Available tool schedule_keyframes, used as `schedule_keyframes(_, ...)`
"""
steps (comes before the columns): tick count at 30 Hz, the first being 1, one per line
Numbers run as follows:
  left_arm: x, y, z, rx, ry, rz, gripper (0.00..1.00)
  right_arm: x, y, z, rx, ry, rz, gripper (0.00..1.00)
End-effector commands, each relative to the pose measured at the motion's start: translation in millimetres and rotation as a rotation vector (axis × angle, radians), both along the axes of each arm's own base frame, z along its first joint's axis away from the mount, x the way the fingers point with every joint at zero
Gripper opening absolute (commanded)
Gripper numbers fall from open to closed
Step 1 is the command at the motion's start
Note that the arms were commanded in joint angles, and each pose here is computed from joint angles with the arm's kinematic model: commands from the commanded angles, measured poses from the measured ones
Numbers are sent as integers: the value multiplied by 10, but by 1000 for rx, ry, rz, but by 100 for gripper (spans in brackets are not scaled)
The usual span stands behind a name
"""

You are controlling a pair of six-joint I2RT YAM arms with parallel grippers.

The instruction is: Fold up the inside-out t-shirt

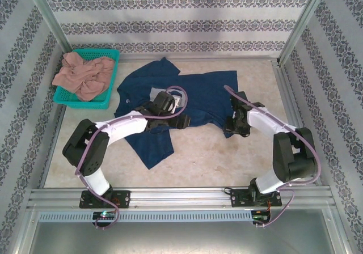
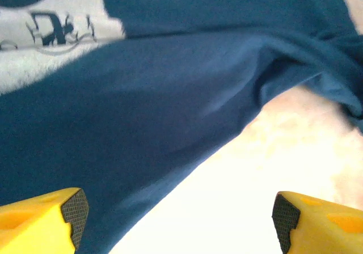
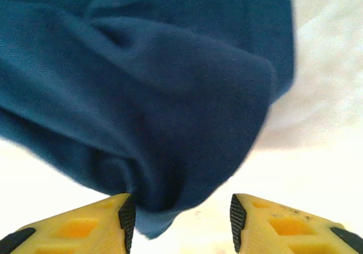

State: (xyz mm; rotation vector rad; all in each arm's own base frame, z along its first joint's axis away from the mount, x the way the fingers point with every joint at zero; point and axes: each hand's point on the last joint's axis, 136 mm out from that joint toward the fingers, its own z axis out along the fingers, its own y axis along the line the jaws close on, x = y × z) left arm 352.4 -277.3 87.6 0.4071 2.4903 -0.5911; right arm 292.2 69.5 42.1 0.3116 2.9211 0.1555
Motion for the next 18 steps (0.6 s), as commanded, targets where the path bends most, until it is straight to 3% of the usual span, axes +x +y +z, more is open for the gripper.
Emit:
schedule_keyframes(1,94,-227,-39,-33,-67,-115,85,177,99,-90,46,-37,-48,50)
schedule_keyframes(4,97,-561,-52,-19,-136,-297,85,245,73,-116,30,-32,-47,45)
schedule_keyframes(8,40,-938,-191,55,-226,-540,85,282,-16,-62,35,-37,-54,21)
schedule_keyframes(10,64,-1101,-203,73,-269,-602,85,288,-49,-22,54,-45,-57,15)
schedule_keyframes(15,256,-1419,-261,116,-305,-650,82,271,-111,7,135,-45,-91,14)
schedule_keyframes(18,276,-1592,-383,120,-260,-687,74,286,-98,22,199,-54,-112,14)
